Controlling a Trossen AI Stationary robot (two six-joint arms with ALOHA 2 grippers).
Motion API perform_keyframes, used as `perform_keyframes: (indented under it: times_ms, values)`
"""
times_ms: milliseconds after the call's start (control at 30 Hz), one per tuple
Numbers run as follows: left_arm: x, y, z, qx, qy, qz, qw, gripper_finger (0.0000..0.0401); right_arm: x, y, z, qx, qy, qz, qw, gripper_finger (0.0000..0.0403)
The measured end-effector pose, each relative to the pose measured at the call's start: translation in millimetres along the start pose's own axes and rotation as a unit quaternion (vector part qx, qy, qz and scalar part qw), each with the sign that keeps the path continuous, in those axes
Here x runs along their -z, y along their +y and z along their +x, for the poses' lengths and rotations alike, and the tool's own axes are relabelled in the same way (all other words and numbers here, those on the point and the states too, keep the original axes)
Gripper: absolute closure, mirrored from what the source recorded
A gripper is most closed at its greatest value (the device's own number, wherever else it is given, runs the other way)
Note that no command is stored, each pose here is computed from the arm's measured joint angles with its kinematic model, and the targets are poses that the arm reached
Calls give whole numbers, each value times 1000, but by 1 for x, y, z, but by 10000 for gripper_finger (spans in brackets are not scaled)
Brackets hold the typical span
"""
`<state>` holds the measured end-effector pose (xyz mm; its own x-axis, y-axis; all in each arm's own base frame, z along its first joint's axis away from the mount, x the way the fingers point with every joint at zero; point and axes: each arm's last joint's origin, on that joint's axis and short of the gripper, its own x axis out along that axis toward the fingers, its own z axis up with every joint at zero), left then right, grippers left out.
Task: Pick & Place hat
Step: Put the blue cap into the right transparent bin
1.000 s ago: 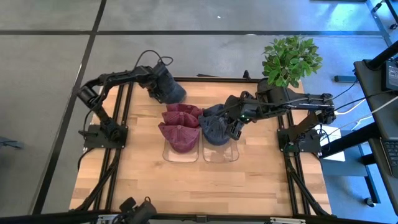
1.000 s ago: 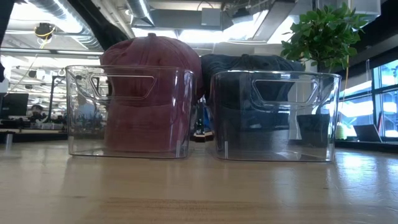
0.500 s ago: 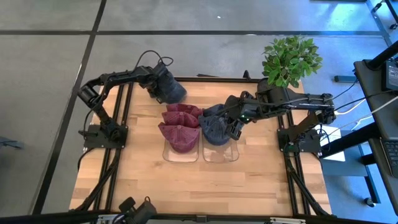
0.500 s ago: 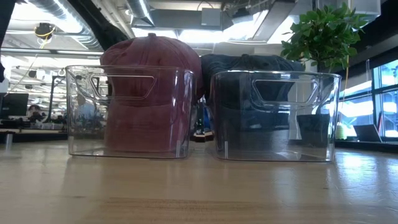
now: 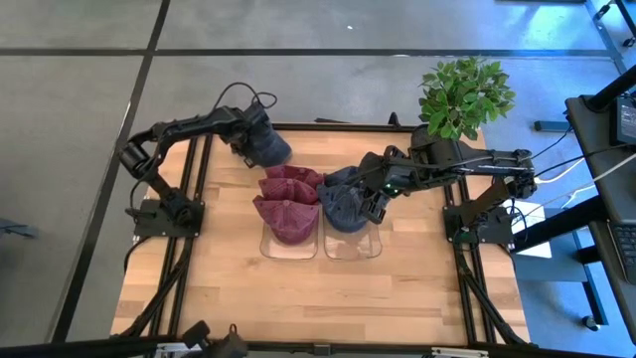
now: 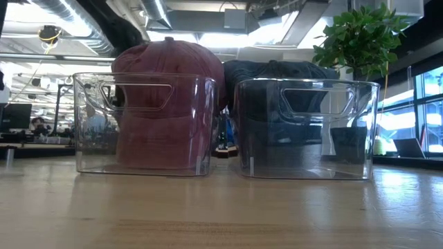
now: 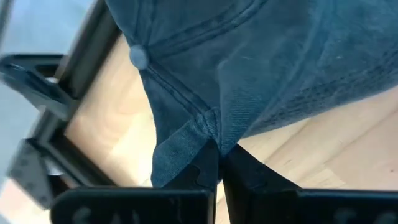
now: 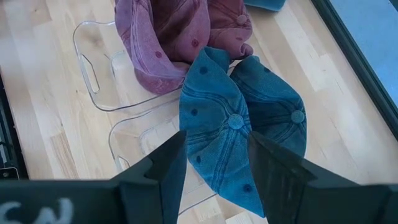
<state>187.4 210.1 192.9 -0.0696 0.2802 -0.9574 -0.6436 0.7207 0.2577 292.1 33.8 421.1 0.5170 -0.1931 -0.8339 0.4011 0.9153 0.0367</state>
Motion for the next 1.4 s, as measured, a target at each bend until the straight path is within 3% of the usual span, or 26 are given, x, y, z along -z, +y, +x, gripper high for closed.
perform_keyframes:
  times_ms: [267,433,600,800,967,1200,1400]
  values:
    - [9,-7,-43,-73,-49,3,996,397,0,0,0,0,0,-3,1000,233]
    - [16,-6,-94,-132,-120,-15,984,397,0,0,0,0,0,-3,1000,233]
    - [30,-10,-158,-131,-230,-17,964,398,0,0,0,0,0,10,1000,233]
    - [57,-30,-224,-146,-339,71,927,398,-5,4,-1,-40,-17,-27,999,233]
    - [74,-56,-263,-165,-409,114,890,398,-16,4,-24,-73,-74,-43,994,233]
    - [88,-115,-281,-170,-455,229,844,398,-32,-4,-79,-126,-180,-21,975,233]
    - [97,-182,-289,-213,-500,308,780,398,-35,-11,-105,-143,-223,-16,964,233]
